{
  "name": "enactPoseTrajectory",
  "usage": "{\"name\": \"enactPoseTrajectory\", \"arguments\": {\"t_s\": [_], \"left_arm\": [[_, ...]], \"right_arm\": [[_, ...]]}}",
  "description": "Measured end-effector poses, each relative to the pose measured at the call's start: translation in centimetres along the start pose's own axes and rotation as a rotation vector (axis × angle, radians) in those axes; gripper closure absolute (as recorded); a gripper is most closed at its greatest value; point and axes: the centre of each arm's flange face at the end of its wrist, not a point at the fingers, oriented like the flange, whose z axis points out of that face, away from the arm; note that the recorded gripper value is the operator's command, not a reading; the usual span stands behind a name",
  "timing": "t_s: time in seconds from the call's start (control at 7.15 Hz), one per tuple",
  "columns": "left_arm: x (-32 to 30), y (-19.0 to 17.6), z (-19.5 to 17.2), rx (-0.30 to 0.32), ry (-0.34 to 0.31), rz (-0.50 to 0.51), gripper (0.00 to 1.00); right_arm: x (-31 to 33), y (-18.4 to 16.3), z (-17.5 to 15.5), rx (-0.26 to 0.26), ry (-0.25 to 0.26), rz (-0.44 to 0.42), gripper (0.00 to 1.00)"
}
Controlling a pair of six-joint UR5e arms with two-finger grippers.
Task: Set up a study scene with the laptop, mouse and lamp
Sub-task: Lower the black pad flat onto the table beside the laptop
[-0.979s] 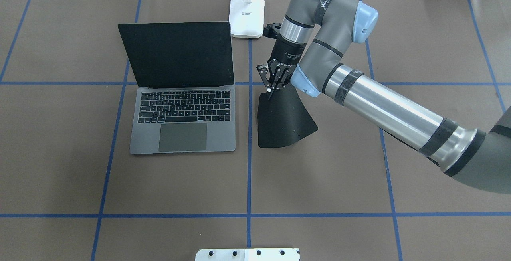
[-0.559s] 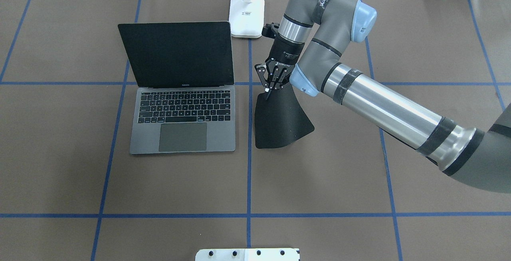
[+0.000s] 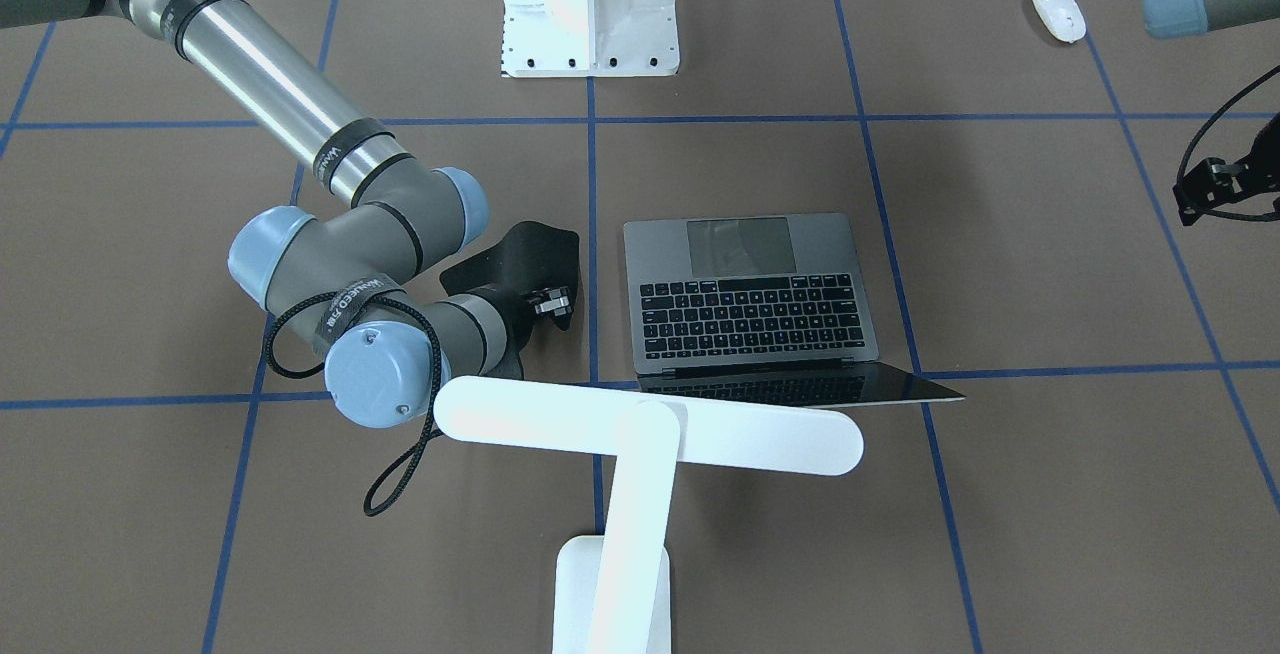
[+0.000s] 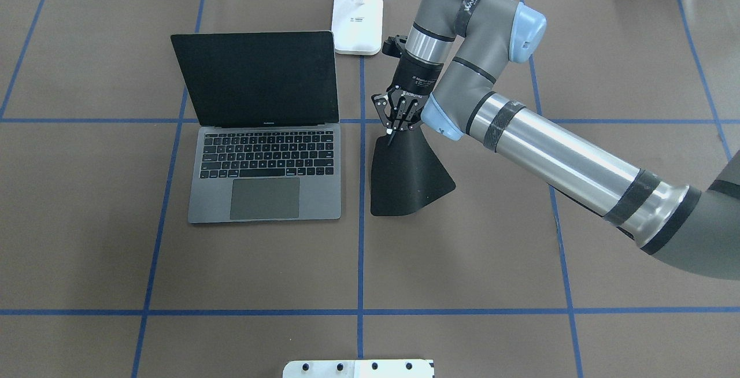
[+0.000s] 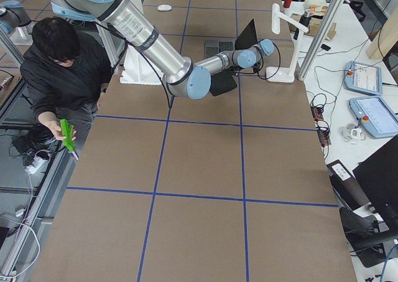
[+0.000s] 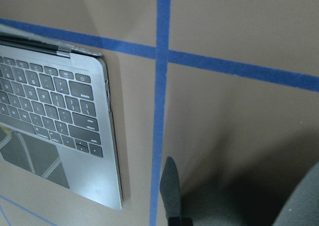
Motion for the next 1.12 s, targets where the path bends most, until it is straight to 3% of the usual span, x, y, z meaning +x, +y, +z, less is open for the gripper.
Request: {"name": "enactPoseTrajectory", "arguments": {"t_s": [1.12], "left_arm": [[0.0,0.0,0.1,-0.002,-0.001,-0.001,0.0]], "right_arm": [[-0.1,-1.4,0.4,0.024,0.013,-0.03,1.0]]}}
